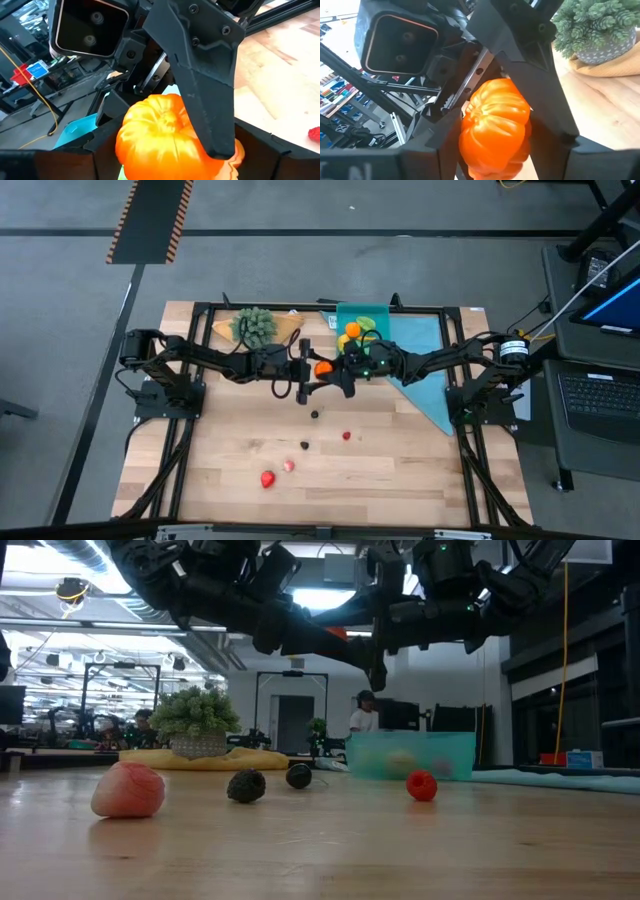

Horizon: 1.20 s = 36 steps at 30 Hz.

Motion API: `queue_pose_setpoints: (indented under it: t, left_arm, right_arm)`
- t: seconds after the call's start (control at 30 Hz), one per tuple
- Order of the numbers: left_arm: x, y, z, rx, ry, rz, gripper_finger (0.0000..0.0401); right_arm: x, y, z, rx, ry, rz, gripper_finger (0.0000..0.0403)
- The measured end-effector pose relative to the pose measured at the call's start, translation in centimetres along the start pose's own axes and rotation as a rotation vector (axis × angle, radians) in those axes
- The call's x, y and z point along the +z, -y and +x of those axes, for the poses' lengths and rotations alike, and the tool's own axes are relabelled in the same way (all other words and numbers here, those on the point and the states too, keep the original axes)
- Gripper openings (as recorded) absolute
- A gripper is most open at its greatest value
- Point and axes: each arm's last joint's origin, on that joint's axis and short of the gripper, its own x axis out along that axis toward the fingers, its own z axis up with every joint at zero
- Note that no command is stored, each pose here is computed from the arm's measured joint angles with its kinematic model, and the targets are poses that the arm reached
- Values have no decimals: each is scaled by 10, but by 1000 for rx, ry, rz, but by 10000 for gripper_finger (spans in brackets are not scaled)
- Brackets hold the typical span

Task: Pick and placing Produce into tupperware
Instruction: Put the orange tangerine into the blue bin

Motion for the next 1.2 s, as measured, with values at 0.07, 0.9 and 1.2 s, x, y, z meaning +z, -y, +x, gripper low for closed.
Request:
queue_pose_setpoints:
  t: [0.07, 0.9, 1.2]
  left_arm:
    - [0, 0, 0, -2, 0, 1, 292]
    - [16, -8, -32, -27, -95, -20, 299]
    - [17, -9, -38, -14, -134, -9, 298]
  right_arm:
    - [0, 0, 0, 1, -1, -1, 194]
    - [2, -2, -1, 35, 1, -12, 173]
    - [5, 5, -2, 35, -9, -3, 173]
